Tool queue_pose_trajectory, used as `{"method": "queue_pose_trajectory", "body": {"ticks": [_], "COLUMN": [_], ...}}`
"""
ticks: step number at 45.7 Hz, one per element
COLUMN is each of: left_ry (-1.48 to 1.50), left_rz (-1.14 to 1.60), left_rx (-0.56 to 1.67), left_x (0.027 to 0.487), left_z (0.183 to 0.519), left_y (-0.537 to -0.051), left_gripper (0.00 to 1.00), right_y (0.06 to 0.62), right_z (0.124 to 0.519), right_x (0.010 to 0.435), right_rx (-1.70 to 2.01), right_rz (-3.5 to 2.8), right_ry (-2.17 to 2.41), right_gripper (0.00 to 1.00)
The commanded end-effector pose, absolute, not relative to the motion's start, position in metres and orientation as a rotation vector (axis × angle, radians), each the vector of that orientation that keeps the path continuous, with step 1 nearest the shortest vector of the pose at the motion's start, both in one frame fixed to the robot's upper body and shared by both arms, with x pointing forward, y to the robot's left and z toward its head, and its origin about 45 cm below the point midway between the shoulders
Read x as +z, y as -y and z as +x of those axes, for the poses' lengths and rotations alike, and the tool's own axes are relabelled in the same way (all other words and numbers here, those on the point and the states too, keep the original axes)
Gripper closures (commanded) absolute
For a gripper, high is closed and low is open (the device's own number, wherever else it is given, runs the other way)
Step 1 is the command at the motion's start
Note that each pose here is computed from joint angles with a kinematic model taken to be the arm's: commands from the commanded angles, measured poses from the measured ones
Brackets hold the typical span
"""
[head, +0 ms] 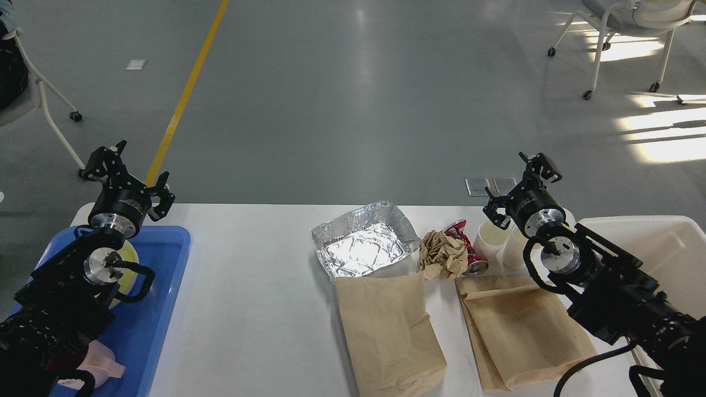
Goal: Tidy desktop
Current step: 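Raise the right gripper up and away from the brown paper bags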
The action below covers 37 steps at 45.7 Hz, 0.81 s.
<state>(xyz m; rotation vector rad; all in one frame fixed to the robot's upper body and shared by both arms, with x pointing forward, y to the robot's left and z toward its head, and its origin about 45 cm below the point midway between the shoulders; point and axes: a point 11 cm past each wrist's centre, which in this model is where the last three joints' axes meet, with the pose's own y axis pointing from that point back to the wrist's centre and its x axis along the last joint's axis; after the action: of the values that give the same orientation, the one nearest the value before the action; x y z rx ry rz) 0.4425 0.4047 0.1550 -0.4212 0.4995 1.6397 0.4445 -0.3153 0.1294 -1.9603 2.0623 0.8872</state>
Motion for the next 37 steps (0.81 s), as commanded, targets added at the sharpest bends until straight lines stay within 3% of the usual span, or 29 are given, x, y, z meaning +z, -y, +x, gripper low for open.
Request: {"method": "queue_pose_trajectory", "body": {"ticks": [1,11,27,37], "left_ry": [-0.499,-0.500,-0.499,-0.498], "left_rz": [-0.421,-0.420,-0.421,-0.422], "left_rx": [1.639,1.640,1.639,1.639], "left_x": [0.155,0.155,0.155,0.156], "left_z": [0.443,0.442,0.443,0.443], "left_y": [-0.405,-0.405,-0.405,-0.405], "left_gripper": [0.01,0.01,0.01,0.01], "right_y": [0.324,0.357,0.366,0.337], "right_z": [0.451,0.460,0.469,0.473], "right_x": [0.142,0.172,0.213,0.211], "right_rx": [0.843,0.731,0.581,0.329], "right_rz": [-1.958,-1.952,-2.195,-2.755], "right_ry": [-2.069,-2.094,-1.895,-1.922], "right_gripper": [0.00,0.00,0.00,0.00]}}
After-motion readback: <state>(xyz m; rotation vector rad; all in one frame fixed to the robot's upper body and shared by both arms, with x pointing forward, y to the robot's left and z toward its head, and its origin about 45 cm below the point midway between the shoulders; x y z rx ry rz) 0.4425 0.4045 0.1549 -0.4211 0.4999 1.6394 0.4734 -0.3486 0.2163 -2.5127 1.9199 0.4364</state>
